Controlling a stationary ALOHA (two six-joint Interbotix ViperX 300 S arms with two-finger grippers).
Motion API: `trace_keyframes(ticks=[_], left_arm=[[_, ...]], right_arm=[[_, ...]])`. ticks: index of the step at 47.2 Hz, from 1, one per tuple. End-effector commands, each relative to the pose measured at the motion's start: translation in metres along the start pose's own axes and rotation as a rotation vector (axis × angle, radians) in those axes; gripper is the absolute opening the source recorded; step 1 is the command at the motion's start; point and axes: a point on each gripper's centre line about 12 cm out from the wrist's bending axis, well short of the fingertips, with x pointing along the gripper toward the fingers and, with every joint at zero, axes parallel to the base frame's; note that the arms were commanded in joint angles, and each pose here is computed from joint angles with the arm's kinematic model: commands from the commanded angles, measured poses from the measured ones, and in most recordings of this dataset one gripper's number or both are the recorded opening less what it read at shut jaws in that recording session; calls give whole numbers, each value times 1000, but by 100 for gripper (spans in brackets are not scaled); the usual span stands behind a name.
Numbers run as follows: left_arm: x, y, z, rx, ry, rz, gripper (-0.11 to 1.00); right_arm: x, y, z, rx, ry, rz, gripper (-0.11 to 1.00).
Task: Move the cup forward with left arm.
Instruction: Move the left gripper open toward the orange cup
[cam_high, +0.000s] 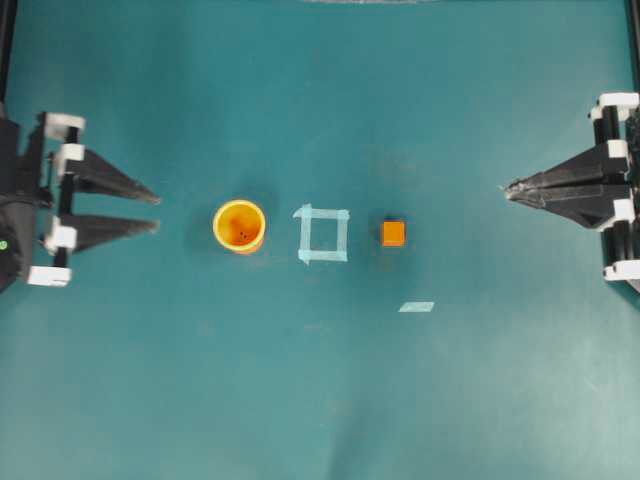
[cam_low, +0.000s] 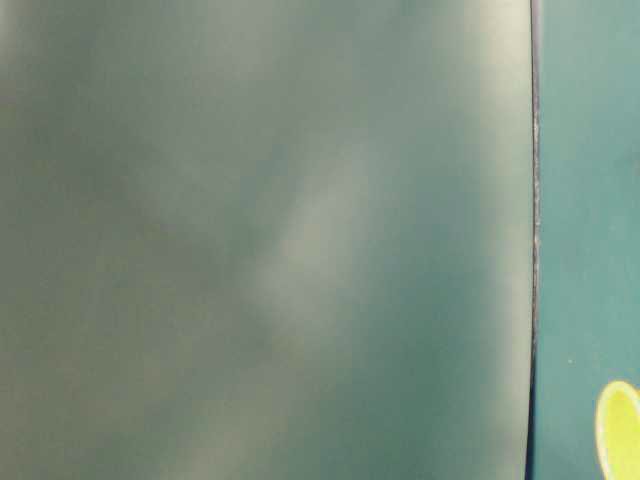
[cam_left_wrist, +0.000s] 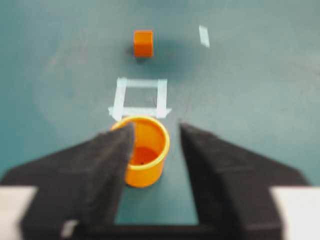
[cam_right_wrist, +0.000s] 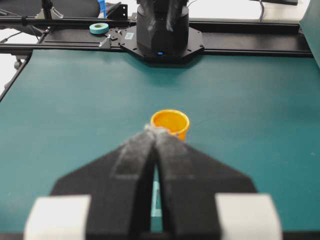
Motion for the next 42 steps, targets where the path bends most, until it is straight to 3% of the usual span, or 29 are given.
trace_keyframes(ticks=[1, 7, 15, 28, 35, 42], left_arm=[[12, 0, -1, 8, -6, -2, 45], [24, 2, -14, 8, 9, 6, 60], [35, 8, -32, 22, 28, 29, 61], [48, 33, -56, -6, 49, 122, 74], [56, 32, -70, -8, 86, 113, 82], [63, 19, -76, 5, 101, 65, 82]], right_arm=[[4, 0, 11, -1, -32, -1, 0], [5, 0, 9, -1, -25, -1, 0], [6, 0, 8, 0, -20, -2, 0], [6, 0, 8, 0, -20, -2, 0], [6, 0, 10, 2, -21, -2, 0], [6, 0, 8, 2, -15, -2, 0]])
